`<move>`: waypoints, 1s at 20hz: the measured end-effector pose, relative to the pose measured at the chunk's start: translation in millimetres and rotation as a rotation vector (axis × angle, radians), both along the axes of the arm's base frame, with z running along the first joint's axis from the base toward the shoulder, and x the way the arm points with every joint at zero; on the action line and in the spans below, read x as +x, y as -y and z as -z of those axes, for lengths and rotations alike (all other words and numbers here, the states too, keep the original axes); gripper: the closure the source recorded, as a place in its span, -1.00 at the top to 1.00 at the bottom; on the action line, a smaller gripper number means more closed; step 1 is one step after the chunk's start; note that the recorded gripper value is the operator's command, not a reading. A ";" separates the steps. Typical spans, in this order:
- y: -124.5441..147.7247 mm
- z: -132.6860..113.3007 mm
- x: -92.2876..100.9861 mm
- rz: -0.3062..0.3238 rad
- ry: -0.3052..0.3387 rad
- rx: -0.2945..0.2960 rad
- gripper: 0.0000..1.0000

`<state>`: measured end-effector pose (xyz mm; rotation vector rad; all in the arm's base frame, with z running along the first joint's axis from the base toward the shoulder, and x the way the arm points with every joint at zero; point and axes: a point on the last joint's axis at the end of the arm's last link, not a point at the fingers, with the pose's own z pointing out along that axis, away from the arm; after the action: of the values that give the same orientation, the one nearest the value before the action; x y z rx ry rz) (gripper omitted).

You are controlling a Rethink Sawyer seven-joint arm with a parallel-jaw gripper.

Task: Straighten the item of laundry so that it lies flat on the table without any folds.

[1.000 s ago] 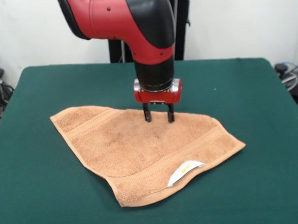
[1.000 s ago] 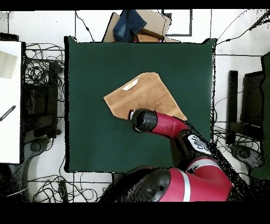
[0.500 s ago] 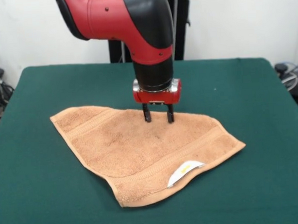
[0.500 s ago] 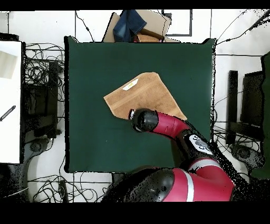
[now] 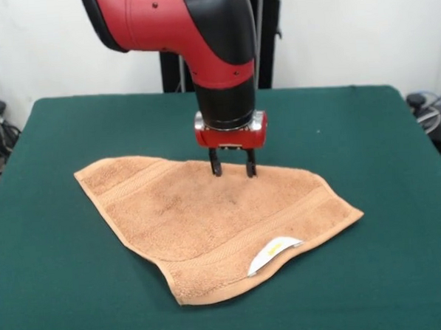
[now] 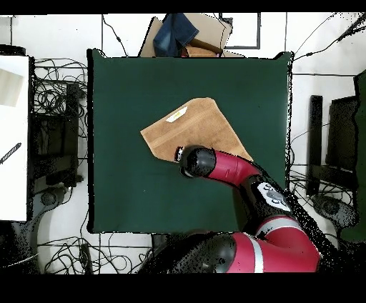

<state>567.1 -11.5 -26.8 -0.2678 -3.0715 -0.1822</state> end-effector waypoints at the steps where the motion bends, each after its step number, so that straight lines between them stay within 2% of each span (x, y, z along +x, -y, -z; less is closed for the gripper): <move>1: 0.5 -2.9 0.6 -0.001 -0.004 0.000 1.00; 14: -2.4 -23.7 3.3 0.000 -0.075 0.022 1.00; 20: -10.6 -27.6 7.7 0.032 -0.117 0.053 1.00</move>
<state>574.8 -0.9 0.7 -0.3141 -2.9430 -0.2396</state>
